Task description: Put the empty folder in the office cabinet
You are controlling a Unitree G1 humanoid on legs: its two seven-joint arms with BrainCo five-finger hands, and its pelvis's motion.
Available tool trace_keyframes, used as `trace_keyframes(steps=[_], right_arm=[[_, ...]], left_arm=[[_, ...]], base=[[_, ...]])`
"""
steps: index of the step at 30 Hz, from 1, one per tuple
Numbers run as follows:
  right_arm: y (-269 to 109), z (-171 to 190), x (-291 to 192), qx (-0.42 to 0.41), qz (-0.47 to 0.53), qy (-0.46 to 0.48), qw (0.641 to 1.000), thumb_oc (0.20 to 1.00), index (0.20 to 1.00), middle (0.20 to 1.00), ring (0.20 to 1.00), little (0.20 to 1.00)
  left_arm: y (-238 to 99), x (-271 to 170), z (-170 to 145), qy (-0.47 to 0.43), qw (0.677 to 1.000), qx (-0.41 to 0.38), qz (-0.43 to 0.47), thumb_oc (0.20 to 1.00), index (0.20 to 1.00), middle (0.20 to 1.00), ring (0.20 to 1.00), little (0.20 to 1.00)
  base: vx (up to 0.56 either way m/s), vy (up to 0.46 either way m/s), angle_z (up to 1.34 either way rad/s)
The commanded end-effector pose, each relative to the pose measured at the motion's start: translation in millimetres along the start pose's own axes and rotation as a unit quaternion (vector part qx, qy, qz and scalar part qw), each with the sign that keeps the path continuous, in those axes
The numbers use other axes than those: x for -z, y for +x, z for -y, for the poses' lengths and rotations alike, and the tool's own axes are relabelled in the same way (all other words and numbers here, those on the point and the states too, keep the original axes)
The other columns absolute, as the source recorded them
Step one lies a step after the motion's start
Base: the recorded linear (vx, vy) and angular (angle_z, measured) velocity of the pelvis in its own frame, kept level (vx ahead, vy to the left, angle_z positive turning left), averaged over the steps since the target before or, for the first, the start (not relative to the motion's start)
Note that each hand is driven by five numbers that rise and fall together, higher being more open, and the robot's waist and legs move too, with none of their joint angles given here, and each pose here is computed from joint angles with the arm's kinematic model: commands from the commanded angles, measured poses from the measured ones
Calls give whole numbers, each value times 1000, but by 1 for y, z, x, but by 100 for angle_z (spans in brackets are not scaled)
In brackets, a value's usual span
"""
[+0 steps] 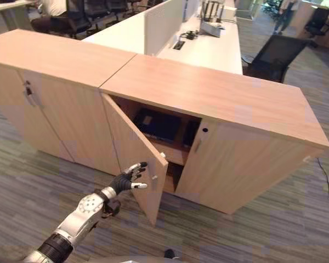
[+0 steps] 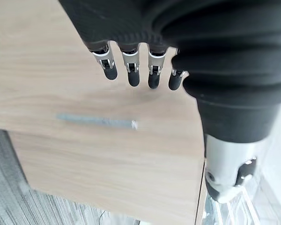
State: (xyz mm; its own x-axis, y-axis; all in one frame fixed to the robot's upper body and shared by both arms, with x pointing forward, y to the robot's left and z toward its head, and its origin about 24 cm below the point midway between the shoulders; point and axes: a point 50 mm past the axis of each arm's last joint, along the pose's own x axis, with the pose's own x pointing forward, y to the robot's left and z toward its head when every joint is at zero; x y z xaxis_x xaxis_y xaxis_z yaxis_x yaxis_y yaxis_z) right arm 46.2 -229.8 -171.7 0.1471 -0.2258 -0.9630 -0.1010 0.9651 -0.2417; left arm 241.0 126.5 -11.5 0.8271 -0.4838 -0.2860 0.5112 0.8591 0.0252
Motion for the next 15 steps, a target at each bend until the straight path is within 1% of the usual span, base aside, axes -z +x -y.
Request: trace_keyframes(steps=[1,4,8,9,10,11,12,13,14,15], right_arm=[[1,10,-28,17,31,-21,999,1000,1000,1000,1000,1000],[0,12,-34,20,41,-32,998,1000,1000,1000,1000,1000],[0,13,-40,21,52,-43,998,1000,1000,1000,1000,1000],[0,11,-38,18,51,-39,998,1000,1000,1000,1000,1000],[0,12,-37,19,51,-33,998,1000,1000,1000,1000,1000],[0,12,-37,19,51,-33,998,1000,1000,1000,1000,1000],[0,12,-34,20,47,-29,998,1000,1000,1000,1000,1000],[0,12,-34,20,47,-29,998,1000,1000,1000,1000,1000],[0,12,-32,18,43,-27,999,1000,1000,1000,1000,1000],[0,15,-32,19,40,-35,998,1000,1000,1000,1000,1000]], left_arm=[[20,-54,13,26,993,40,111,1000,1000,1000,1000,1000],[28,-64,17,29,991,42,127,1000,1000,1000,1000,1000],[35,-57,-3,55,993,-21,99,1000,1000,1000,1000,1000],[34,-57,-11,61,992,-48,95,1000,1000,1000,1000,1000],[34,-52,-27,66,990,-91,80,1000,1000,1000,1000,1000],[34,-52,-27,66,990,-91,80,1000,1000,1000,1000,1000],[35,-52,-38,74,987,-122,71,1000,1000,1000,1000,1000],[35,-52,-38,74,987,-122,71,1000,1000,1000,1000,1000],[36,-51,-49,76,984,-148,59,1000,1000,1000,1000,1000],[34,-49,-74,77,977,-195,37,1000,1000,1000,1000,1000]], base=[[-87,-20,-77],[-14,43,-30],[31,51,-64],[100,138,-93],[75,119,-82],[77,139,-74],[29,48,-34],[48,95,-28],[47,155,-35],[47,155,-35]])
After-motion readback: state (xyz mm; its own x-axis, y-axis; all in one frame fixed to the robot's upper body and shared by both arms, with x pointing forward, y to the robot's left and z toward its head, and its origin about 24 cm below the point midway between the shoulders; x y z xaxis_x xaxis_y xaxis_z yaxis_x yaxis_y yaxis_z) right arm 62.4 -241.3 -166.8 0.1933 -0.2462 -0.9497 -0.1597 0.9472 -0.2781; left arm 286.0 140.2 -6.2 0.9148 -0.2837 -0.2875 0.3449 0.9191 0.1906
